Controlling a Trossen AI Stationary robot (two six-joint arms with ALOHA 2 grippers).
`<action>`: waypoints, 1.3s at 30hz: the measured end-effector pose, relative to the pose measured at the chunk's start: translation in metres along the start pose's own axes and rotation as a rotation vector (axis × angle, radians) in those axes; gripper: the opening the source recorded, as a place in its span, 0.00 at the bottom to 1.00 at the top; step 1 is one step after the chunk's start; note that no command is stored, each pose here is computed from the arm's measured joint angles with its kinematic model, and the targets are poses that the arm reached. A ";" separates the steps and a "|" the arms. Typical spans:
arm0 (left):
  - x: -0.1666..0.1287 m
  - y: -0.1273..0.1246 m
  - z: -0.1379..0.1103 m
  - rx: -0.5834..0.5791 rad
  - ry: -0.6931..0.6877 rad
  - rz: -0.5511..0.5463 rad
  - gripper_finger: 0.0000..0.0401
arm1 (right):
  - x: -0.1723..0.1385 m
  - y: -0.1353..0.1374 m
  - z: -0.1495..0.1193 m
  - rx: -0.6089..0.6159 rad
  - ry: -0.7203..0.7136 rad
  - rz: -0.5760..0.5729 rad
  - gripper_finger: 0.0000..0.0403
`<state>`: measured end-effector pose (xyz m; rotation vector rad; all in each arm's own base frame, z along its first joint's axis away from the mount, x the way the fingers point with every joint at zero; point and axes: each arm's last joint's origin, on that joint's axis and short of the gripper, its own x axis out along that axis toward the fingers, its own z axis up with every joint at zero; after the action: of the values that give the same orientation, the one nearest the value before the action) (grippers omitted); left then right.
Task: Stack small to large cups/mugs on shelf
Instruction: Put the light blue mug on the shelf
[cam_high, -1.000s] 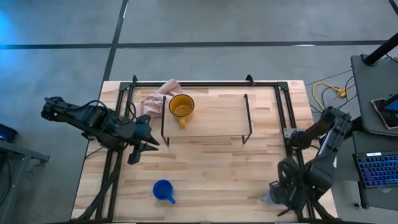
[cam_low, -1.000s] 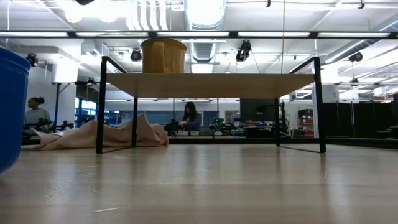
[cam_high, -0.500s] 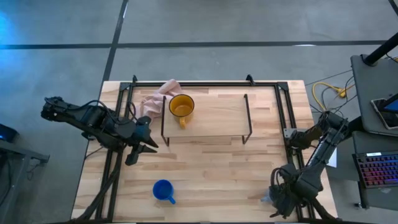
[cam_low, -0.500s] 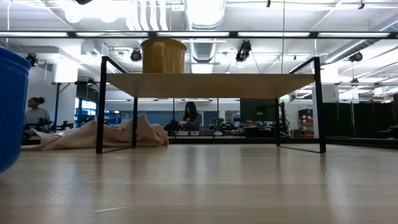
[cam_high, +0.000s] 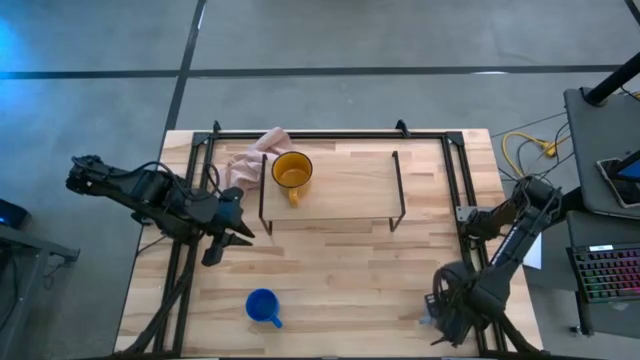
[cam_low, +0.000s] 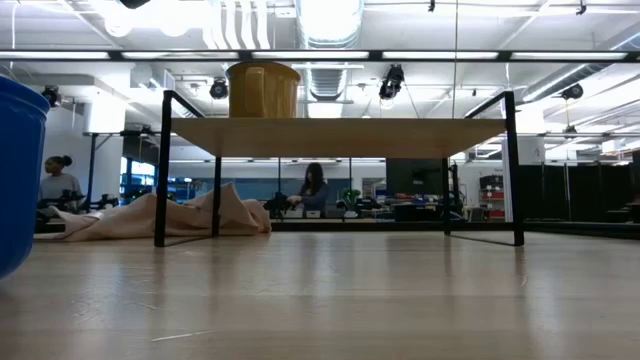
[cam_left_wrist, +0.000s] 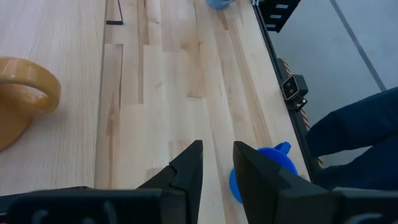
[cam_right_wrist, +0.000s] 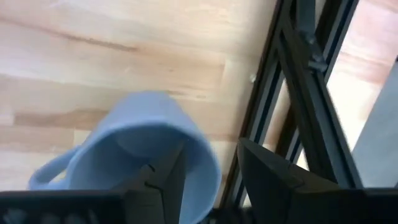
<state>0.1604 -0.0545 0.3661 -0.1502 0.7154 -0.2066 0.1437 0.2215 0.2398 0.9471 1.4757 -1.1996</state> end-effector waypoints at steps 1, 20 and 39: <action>0.000 0.000 0.000 -0.001 0.000 0.000 0.19 | 0.003 -0.001 0.001 -0.008 -0.004 -0.004 0.35; 0.001 0.001 0.000 -0.008 -0.006 0.029 0.19 | 0.034 0.000 0.003 -0.224 0.074 0.050 0.27; 0.007 0.003 0.001 -0.032 -0.003 0.107 0.19 | 0.018 -0.002 0.017 -0.371 0.040 0.155 0.04</action>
<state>0.1666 -0.0530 0.3622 -0.1417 0.7219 -0.0926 0.1413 0.2043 0.2218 0.8160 1.5580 -0.7645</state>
